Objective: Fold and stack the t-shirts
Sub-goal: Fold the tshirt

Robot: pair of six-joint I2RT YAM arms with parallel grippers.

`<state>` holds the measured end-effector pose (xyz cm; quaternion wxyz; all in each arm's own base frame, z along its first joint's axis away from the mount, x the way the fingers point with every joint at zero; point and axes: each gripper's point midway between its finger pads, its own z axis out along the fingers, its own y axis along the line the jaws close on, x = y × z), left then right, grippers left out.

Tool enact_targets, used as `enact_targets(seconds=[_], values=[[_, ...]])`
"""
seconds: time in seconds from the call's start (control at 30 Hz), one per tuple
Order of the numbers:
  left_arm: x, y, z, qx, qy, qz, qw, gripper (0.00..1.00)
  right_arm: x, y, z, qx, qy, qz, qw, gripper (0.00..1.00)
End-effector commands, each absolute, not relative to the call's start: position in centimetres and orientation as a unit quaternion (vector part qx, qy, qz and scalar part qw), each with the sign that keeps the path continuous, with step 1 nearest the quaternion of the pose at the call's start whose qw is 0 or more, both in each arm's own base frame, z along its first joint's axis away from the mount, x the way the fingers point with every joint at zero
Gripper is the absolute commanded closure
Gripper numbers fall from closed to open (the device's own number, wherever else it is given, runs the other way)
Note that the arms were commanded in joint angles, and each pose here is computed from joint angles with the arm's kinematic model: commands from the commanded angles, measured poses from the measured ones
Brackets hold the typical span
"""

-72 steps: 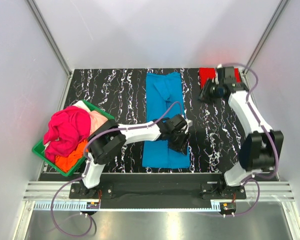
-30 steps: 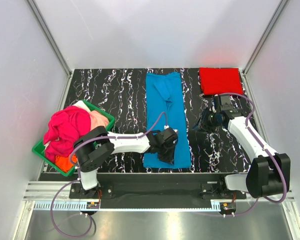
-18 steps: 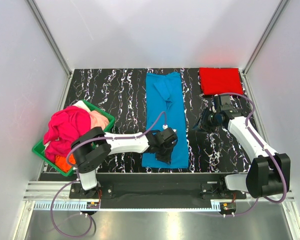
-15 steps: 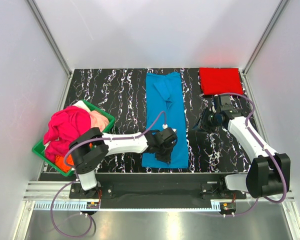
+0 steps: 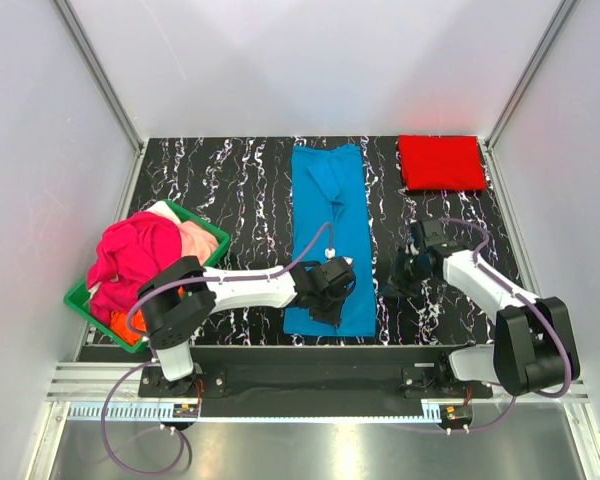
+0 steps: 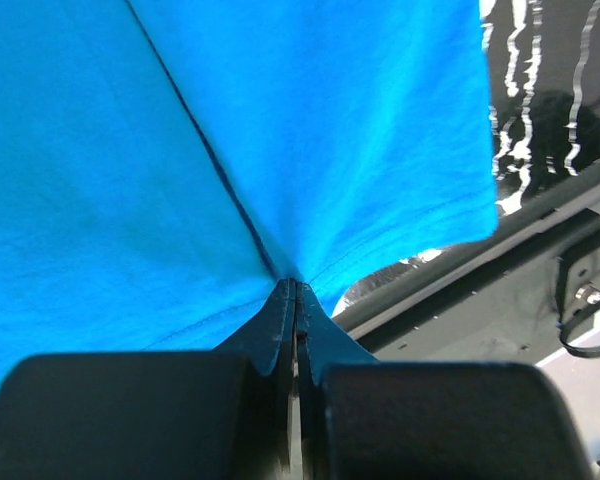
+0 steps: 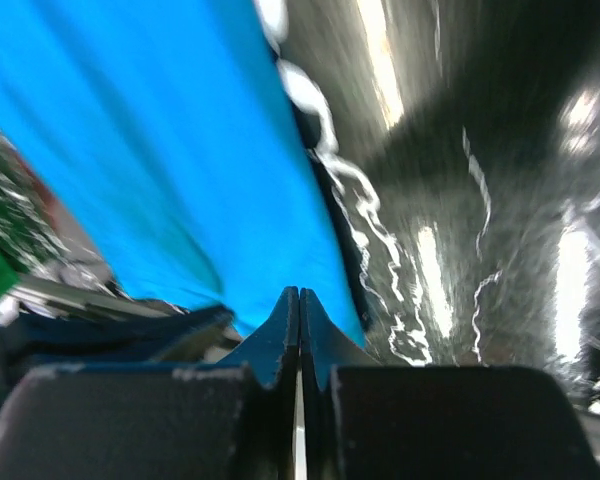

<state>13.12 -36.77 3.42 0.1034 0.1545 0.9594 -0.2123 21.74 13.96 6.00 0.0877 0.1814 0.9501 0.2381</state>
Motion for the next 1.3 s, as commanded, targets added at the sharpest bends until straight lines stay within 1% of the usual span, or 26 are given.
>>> enact_targets(seconds=[0.0,0.13,0.17,0.3,0.5,0.73,0.8,0.9,1.0,1.2,1.23,1.27], values=[[13.2,-36.5,2.4,0.162,0.961,-0.195,0.107,0.98,20.1,15.4,4.8,0.199,0.948,0.241,0.061,1.0],[13.2,-36.6,2.5,0.167,0.96,-0.196,0.109,0.91,18.0,15.7,3.7,0.219,0.948,0.226,0.043,1.0],[13.2,-36.6,2.4,0.168,0.96,-0.195,0.109,0.9,17.8,15.8,4.0,0.222,0.947,0.23,0.046,1.0],[13.1,-36.3,2.0,0.172,0.961,-0.189,0.107,0.9,17.1,16.1,4.0,0.231,0.945,0.226,0.047,1.0],[13.1,-36.2,2.0,0.172,0.961,-0.188,0.11,0.89,15.6,16.5,2.6,0.225,0.953,0.2,0.028,1.0],[13.1,-36.2,2.0,0.173,0.96,-0.189,0.111,0.89,15.2,16.3,1.6,0.213,0.966,0.143,0.034,1.0],[13.1,-36.3,2.1,0.173,0.96,-0.191,0.11,0.89,14.8,16.3,1.0,0.207,0.971,0.119,0.021,1.0],[13.0,-36.2,2.0,0.172,0.96,-0.191,0.107,0.89,14.4,16.7,0.5,0.19,0.976,0.104,0.013,1.0],[12.9,-36.0,2.0,0.173,0.961,-0.19,0.107,0.89,14.3,16.9,0.5,0.187,0.978,0.093,0.023,1.0],[13.4,-36.2,3.5,0.172,0.957,-0.199,0.125,0.86,13.9,16.4,1.1,0.183,0.98,0.073,0.017,1.0],[13.4,-36.3,3.8,0.172,0.956,-0.201,0.128,0.85,14.5,16.3,1.9,0.182,0.98,0.073,0.034,1.0],[13.5,-36.5,4.3,0.172,0.954,-0.208,0.13,0.8,14.2,15.7,2.3,0.184,0.981,0.061,0.032,1.0]])
